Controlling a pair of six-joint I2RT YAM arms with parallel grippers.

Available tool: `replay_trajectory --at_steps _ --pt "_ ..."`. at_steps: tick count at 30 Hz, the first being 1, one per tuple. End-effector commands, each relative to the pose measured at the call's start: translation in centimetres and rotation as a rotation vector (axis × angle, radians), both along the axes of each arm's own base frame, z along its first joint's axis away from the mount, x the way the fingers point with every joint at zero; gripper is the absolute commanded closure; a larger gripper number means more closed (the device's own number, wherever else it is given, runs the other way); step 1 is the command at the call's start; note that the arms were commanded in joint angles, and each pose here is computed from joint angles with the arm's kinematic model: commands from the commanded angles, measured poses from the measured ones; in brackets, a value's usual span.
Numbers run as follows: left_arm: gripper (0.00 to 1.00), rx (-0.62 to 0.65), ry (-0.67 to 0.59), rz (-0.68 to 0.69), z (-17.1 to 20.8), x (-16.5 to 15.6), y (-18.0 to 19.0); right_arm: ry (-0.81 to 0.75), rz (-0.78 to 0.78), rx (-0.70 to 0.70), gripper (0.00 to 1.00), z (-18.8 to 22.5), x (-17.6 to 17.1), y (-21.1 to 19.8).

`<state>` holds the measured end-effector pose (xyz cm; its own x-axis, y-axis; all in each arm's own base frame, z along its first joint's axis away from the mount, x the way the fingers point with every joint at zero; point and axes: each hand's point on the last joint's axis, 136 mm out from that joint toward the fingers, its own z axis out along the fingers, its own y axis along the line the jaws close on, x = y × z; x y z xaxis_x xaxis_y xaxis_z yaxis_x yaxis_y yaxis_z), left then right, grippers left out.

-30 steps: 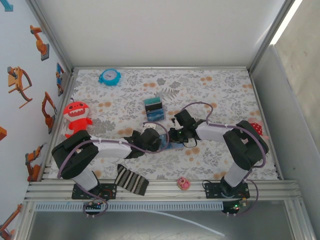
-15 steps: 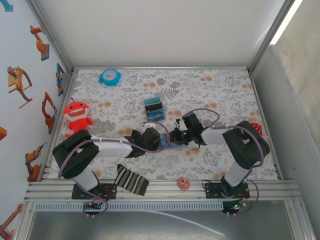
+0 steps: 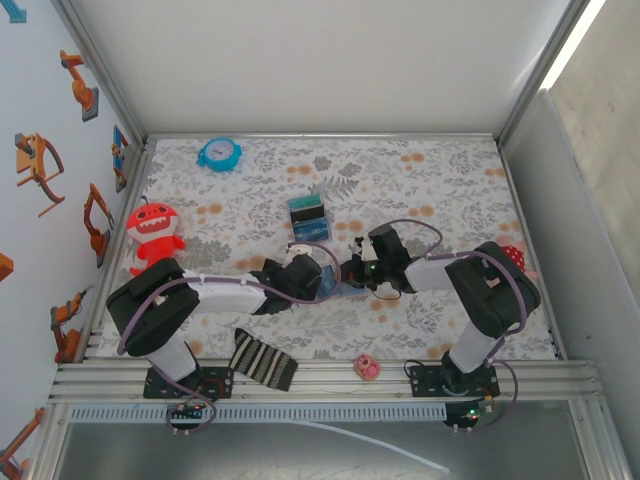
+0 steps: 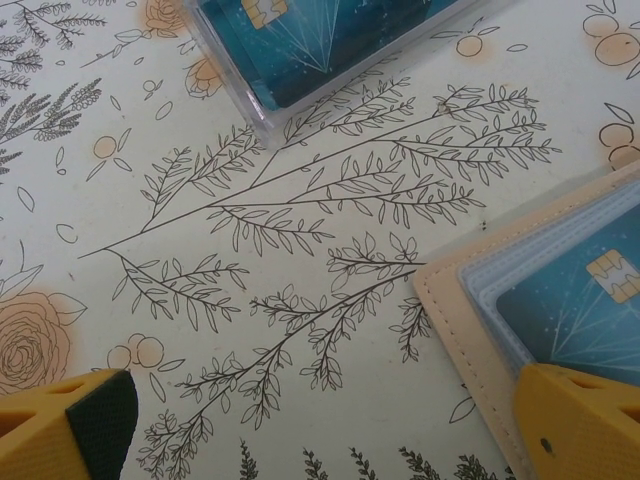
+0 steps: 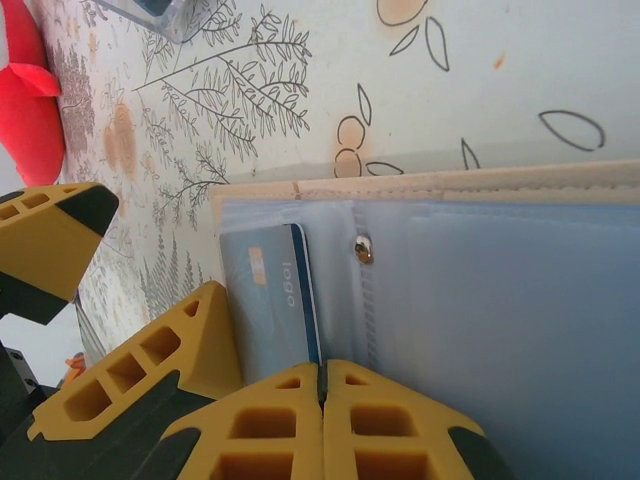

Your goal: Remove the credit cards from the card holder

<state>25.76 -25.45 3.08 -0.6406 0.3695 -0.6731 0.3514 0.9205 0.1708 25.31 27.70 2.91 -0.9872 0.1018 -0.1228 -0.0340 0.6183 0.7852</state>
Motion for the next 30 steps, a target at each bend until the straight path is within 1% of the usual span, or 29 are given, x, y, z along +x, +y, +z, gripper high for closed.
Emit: replay_trajectory --at_steps 1,5,16,20,25,30 --pt "0.03 0.043 0.023 -0.024 -0.7 -0.5 -0.1 -0.018 0.008 -0.014 1.0 0.4 -0.1 -0.5" --pt "0.03 0.049 0.022 -0.021 -0.8 -0.5 0.1 -0.023 0.002 -0.043 1.0 0.2 0.0 -1.1" --pt "0.03 0.059 0.021 -0.023 -0.9 -0.5 0.3 -0.029 -0.009 -0.067 1.0 0.1 0.2 -1.9" --pt "0.03 0.063 0.017 -0.02 -0.8 -0.5 0.4 -0.035 -0.008 -0.099 1.0 0.2 0.3 -2.4" --pt "0.03 0.078 -0.009 -0.022 -0.1 -0.3 0.7 -0.053 -0.007 -0.137 1.0 0.5 0.3 -3.0" --pt "0.03 0.07 -0.026 -0.035 0.8 0.0 0.4 -0.059 -0.009 -0.143 1.0 0.8 0.3 -3.1"
